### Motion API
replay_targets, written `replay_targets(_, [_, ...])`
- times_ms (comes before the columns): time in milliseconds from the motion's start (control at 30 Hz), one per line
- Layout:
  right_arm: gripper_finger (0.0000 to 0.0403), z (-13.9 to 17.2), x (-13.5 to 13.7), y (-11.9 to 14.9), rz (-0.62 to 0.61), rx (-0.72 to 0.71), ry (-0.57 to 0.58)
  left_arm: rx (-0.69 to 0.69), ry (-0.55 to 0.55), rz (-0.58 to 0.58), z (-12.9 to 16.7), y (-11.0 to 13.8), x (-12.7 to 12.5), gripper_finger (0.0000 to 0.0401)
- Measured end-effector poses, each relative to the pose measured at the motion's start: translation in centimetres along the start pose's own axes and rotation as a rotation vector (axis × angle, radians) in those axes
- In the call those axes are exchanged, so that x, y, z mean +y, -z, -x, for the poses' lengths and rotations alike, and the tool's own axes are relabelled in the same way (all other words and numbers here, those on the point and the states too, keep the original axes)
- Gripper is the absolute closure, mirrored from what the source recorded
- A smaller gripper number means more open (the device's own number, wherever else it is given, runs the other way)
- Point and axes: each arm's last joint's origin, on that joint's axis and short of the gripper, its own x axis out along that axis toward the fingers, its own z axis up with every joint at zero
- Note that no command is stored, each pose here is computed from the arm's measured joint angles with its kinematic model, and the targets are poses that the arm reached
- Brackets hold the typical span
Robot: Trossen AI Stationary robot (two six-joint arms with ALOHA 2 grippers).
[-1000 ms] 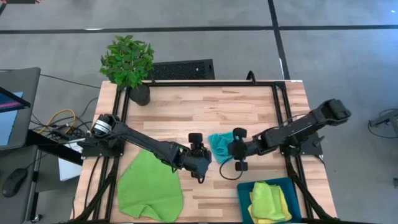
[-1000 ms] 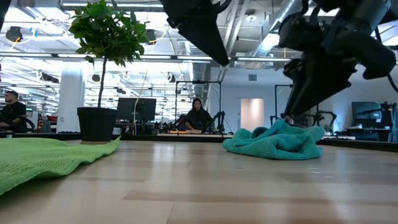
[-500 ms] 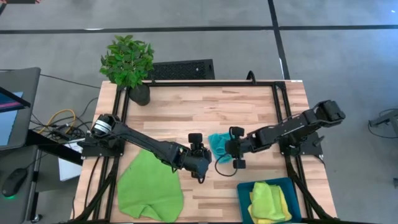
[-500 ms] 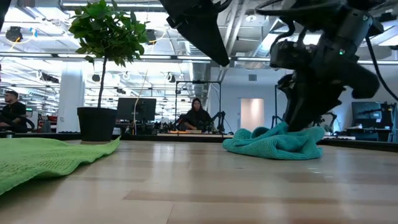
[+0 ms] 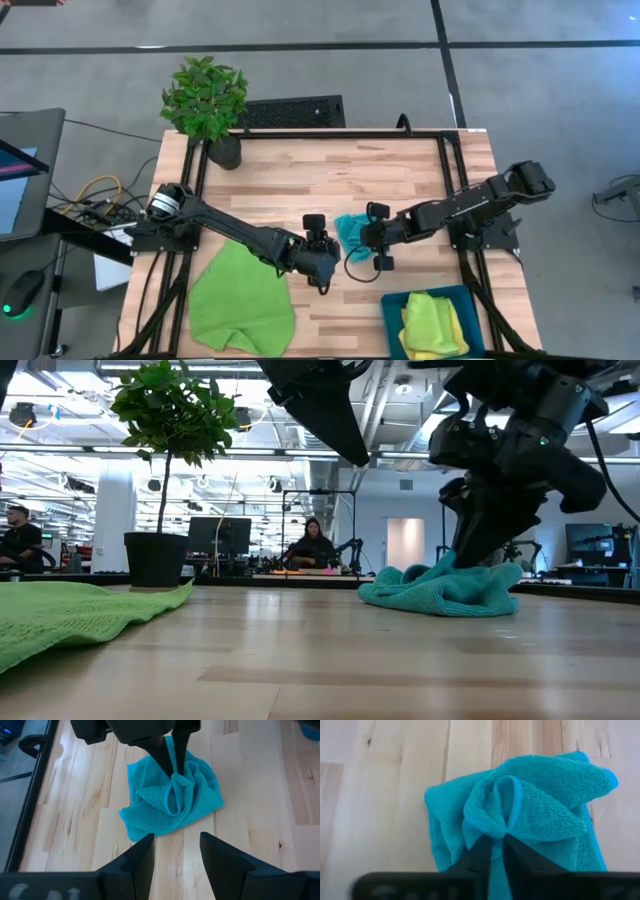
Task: Fold microfiber towels
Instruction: Fold the blue towel
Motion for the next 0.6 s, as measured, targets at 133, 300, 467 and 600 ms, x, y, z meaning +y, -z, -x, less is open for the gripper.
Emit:
replay_targets(133, [0.0391,0.0,0.0,0.1,-0.056,0.007,0.000,0.000,0.000,0.006,0.0,0.0,0.0,0.0250])
replay_targets(300, [0.0395,0.3,0.7,0.1,-0.162,-0.004,0.018,0.001,0.000,0.008,0.0,0.0,0.0,0.0250])
replay_targets(467, [0.0395,0.6,1.4,1.0,-0.302,0.024,0.174,0.006,-0.001,0.022,0.0,0.1,0.0,0.0250])
replay_targets(600, [0.0399,0.9,1.9,1.6,-0.373,0.018,0.276,0.025,-0.007,0.039,-0.5,0.6,0.0,0.0250])
